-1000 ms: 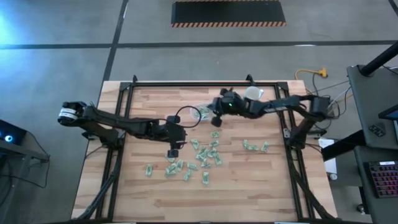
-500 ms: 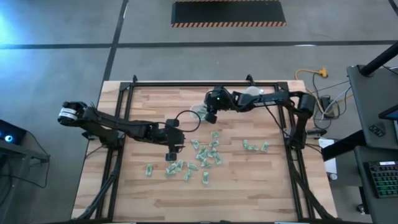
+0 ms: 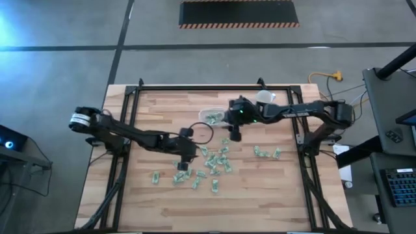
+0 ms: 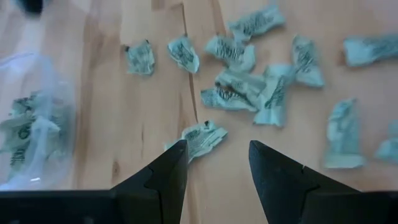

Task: Pick and place Stevia / Truvia into bins
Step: Put the stevia packet into the transparent container

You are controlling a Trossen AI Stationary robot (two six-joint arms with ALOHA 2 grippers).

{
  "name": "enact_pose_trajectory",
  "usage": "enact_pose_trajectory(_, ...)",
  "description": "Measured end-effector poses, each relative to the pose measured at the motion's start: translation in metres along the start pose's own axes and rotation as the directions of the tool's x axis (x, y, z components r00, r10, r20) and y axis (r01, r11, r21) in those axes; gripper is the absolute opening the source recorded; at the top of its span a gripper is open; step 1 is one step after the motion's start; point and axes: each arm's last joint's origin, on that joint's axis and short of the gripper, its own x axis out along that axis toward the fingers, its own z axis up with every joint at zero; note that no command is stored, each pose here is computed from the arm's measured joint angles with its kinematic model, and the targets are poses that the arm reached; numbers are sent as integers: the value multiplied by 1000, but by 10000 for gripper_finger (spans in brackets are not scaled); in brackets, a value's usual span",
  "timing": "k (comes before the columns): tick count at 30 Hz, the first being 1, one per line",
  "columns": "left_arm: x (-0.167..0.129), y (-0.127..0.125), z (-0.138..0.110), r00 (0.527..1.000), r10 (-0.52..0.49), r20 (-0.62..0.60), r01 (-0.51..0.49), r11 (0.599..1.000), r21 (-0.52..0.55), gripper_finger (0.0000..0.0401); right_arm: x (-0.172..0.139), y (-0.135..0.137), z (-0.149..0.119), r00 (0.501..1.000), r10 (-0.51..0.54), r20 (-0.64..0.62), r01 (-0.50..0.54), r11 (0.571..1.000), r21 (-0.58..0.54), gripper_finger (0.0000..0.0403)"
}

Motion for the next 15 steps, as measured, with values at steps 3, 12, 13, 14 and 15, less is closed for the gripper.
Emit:
enact_pose_trajectory(3,15,0,1,999,24,-29,-23,999,34,155,-14,15,-13,999,54,5,-54,998,12,137)
enact_pose_trajectory(12,40,17,9,997,36,-62,-34,999,35,155,-61,55,-51,990,127,69,-132,988,84,128)
enact_pose_trajectory(13,42,19,10,998,21,-56,-19,999,27,155,-65,58,-56,988,134,75,-140,987,83,128)
enact_pose_trajectory(14,44,22,10,998,4,-57,-3,1000,20,155,-69,61,-59,987,139,85,-146,986,76,129)
enact_pose_trajectory(15,45,24,9,997,-14,-72,15,1000,14,155,-73,62,-60,985,141,102,-148,987,66,129)
